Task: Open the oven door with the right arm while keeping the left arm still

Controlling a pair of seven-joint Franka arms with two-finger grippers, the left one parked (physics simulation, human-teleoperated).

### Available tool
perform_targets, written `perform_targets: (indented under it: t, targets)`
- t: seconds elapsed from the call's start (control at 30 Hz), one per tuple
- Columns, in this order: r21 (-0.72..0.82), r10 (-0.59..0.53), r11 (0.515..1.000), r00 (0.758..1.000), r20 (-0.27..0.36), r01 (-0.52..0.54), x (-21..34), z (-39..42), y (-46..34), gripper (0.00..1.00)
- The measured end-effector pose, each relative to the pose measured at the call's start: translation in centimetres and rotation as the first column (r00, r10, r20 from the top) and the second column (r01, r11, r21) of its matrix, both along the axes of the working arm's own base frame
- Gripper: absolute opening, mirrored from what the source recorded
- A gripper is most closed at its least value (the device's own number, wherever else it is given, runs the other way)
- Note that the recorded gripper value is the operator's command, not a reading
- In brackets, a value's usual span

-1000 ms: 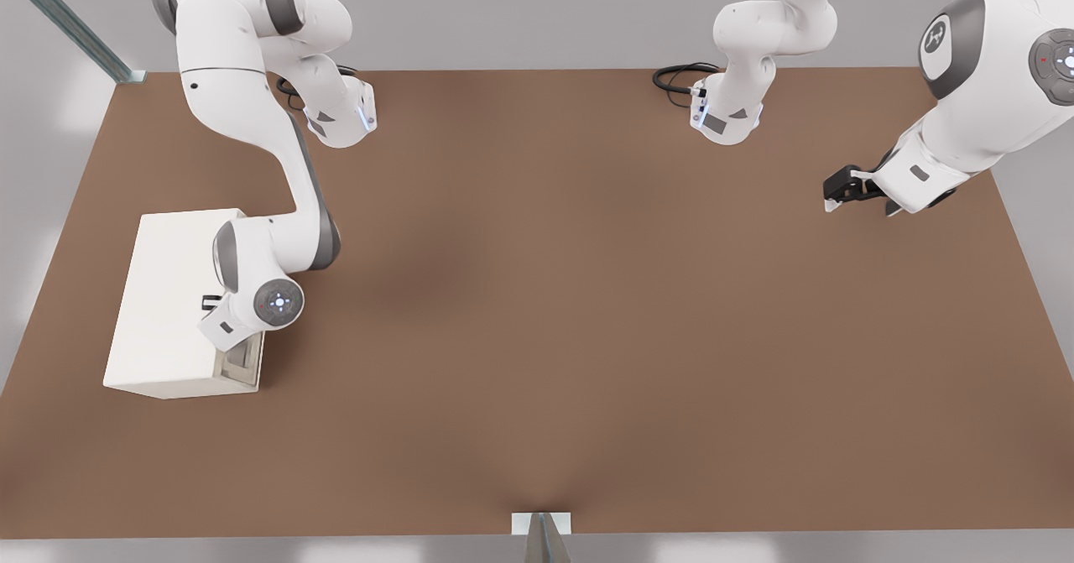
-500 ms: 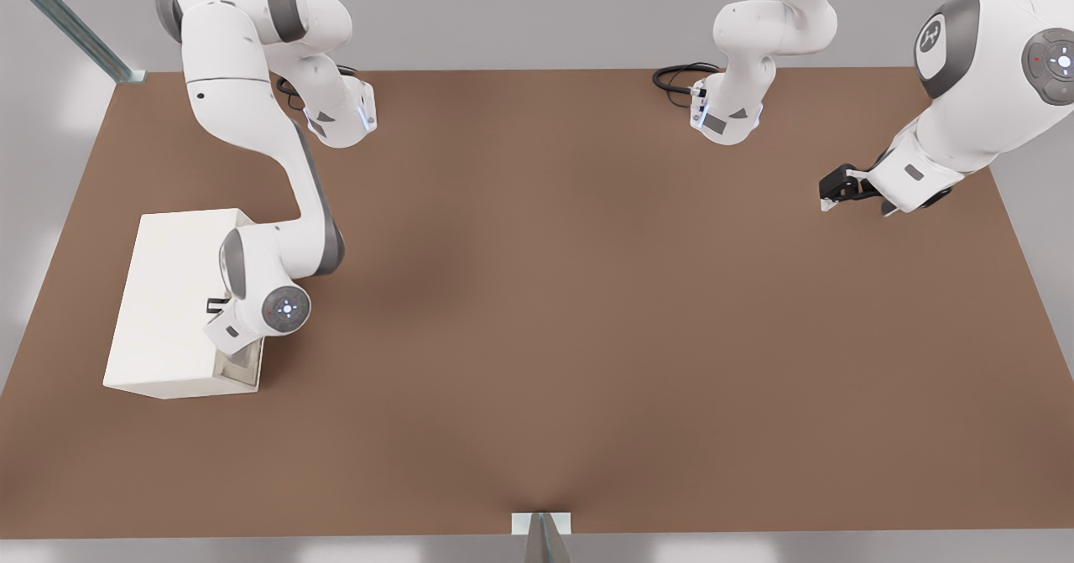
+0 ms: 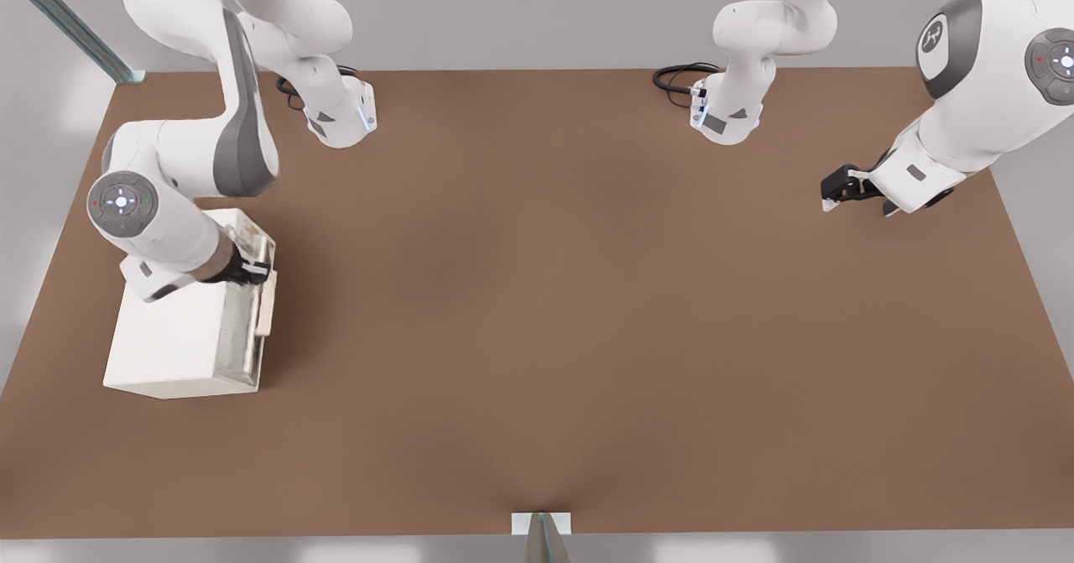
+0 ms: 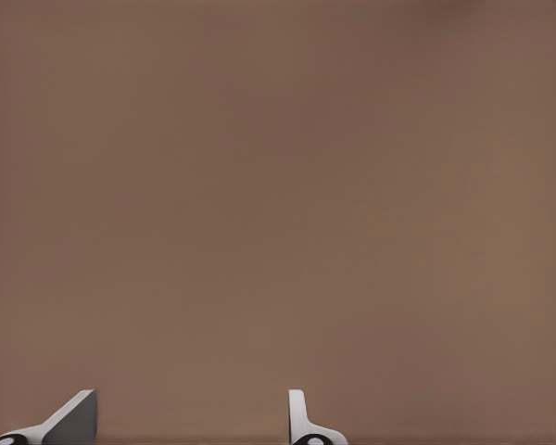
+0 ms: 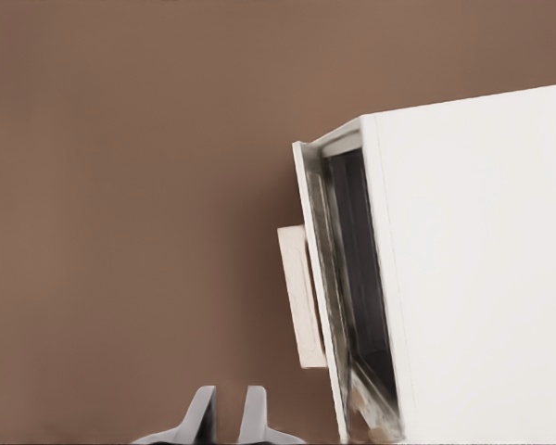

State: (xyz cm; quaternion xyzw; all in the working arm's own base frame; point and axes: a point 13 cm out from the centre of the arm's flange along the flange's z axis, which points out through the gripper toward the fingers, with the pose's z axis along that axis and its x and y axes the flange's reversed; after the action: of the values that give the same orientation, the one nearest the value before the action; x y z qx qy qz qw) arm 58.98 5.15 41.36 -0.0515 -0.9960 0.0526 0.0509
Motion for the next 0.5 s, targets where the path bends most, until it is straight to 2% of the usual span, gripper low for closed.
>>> perform_targets:
  t: [0.17, 0.5]
  targets:
    - [0.061, 0.037, 0.997, 0.999, 0.0, -0.037, -1.7, 4.1, 0.7, 1.0]
    - [0.094, 0.101, 0.991, 0.994, -0.038, -0.097, -2.6, 3.9, 1.3, 1.0]
